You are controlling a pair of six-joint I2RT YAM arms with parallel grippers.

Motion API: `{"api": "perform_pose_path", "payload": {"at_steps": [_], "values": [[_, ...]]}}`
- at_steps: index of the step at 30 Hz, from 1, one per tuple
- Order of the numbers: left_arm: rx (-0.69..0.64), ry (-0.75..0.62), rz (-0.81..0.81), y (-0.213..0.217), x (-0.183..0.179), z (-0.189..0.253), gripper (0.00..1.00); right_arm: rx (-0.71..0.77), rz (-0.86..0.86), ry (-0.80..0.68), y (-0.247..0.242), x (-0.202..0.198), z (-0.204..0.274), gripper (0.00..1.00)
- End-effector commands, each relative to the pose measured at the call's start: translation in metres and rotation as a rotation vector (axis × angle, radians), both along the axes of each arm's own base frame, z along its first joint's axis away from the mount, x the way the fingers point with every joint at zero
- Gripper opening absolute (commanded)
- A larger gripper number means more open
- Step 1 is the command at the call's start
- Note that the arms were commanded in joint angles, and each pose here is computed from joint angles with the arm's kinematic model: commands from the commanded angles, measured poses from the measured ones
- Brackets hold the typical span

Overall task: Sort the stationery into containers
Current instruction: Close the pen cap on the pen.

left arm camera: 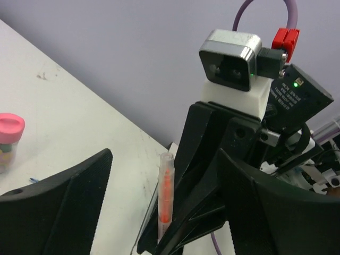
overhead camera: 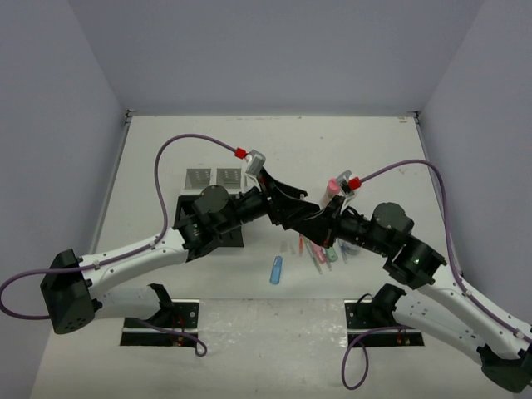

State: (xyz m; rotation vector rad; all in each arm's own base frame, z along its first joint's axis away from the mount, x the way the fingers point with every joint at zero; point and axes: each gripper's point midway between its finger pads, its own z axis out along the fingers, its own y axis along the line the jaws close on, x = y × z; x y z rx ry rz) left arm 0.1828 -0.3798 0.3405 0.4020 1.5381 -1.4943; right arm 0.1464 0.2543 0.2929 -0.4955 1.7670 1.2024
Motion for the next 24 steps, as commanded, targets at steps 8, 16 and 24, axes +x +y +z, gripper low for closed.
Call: {"api": "perform_pose_path", "payload": {"at_steps": [8,16,24], "values": [[0.042,-0.102,0.143,0.011,0.023,0.053,0.59,0.019,0.037,-0.04,0.001,-0.006,0.009,0.0],[0.057,-0.082,0.089,0.004,0.016,0.041,0.56,0.012,0.022,-0.048,-0.001,-0.005,0.013,0.0],[0.068,-0.064,0.037,-0.001,0.009,0.03,0.29,0.006,0.004,-0.056,-0.003,-0.002,0.017,0.0]]}}
